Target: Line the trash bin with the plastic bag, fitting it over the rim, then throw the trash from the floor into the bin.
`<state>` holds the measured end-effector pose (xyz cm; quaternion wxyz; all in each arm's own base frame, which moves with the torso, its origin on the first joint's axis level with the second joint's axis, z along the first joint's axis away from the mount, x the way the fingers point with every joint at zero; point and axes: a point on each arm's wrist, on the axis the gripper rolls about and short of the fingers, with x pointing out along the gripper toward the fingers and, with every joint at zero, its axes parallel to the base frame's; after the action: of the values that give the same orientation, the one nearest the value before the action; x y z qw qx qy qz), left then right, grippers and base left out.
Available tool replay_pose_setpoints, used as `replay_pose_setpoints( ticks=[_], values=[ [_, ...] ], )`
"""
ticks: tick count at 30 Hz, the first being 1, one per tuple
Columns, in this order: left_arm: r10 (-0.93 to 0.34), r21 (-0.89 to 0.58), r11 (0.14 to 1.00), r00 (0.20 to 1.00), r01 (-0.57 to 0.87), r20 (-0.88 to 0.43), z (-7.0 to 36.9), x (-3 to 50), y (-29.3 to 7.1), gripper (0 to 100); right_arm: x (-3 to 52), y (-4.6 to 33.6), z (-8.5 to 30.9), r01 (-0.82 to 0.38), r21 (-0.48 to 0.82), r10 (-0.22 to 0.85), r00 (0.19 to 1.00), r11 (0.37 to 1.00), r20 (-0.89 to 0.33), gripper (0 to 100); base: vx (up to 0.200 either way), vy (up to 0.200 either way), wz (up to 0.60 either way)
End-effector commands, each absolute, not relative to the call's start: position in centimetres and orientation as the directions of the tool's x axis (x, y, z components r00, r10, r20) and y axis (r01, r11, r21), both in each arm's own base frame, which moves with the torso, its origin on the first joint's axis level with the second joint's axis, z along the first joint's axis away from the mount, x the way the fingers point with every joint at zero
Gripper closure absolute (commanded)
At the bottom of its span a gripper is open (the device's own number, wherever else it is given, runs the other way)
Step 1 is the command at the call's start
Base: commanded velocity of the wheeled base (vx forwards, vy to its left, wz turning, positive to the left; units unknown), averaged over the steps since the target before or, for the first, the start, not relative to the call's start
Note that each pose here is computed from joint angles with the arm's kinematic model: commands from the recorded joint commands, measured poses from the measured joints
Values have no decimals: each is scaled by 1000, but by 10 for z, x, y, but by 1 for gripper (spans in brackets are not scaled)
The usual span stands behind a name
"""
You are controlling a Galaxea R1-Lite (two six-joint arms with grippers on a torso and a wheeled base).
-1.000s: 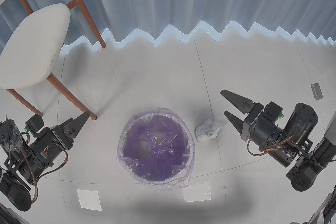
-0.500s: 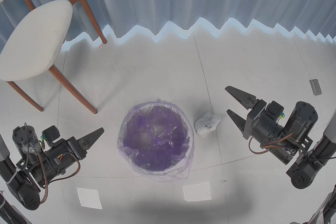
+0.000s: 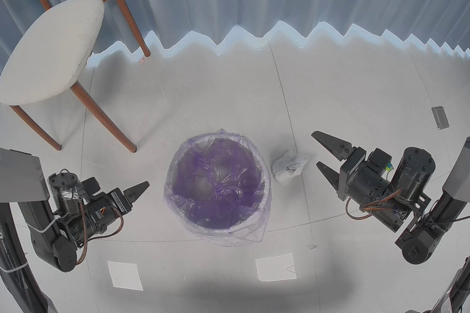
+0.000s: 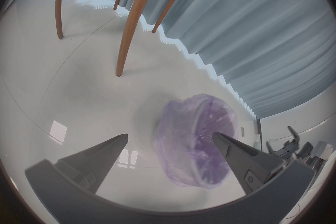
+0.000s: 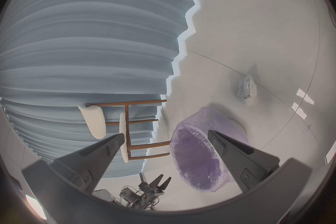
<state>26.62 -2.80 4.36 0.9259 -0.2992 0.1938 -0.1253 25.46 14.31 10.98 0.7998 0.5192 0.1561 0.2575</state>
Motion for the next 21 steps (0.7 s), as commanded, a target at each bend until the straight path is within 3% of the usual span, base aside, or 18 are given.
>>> replay_pose_setpoints(
  ticks=[1,5,11,21],
  values=[
    [-333,-568,822,850,49,-408,-9,288,-24,0,258,142,104,-242,911,568,823,335,9,0,0,0,0],
    [-370,-522,847,812,95,-452,-25,286,-22,0,260,143,99,-229,911,566,825,344,-6,0,0,0,0],
    [-444,-557,816,786,156,-430,-25,288,-18,0,263,142,97,-222,911,561,828,348,-12,0,0,0,0],
    [-470,-558,808,776,186,-421,-30,295,-25,0,266,143,92,-210,911,559,829,354,-26,0,0,0,0]
  ],
)
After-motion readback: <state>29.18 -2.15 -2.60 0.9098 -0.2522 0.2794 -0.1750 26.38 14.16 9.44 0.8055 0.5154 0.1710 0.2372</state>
